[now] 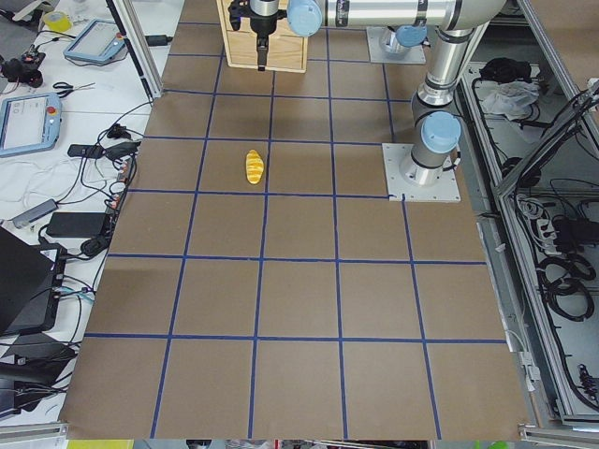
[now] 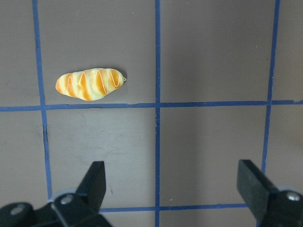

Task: Open upper drawer
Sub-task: 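Reach the left gripper across to the black handle of the upper drawer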

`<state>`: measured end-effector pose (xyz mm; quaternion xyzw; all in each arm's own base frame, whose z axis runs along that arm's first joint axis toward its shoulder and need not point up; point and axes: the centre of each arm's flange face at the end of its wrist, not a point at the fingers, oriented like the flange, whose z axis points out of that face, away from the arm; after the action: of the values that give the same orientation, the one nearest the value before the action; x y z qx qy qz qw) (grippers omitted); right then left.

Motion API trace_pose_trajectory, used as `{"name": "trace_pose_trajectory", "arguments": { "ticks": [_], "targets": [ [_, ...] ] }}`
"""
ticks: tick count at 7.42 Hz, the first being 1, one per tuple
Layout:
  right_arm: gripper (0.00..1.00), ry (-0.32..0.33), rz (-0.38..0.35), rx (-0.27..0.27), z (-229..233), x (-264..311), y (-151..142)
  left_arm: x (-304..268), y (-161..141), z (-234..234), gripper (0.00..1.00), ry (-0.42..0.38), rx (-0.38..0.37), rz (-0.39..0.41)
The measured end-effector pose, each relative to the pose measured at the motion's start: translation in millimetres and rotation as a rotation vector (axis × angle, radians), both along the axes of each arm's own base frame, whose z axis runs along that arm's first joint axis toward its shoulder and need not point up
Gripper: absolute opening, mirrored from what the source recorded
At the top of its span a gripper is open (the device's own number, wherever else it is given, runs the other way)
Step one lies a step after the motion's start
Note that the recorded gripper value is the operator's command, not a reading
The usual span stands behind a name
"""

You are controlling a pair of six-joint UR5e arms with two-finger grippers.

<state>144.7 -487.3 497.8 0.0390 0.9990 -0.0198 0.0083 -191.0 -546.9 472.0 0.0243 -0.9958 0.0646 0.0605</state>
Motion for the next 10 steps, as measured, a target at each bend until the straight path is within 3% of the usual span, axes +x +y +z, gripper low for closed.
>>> {"name": "trace_pose_trajectory", "arguments": {
  "ticks": [10],
  "targets": [
    [1.0, 0.0, 0.0, 0.0, 0.0, 0.0, 0.0, -161.5, -27.0, -33.4, 1.0, 0.092, 0.035, -0.004]
  ]
}}
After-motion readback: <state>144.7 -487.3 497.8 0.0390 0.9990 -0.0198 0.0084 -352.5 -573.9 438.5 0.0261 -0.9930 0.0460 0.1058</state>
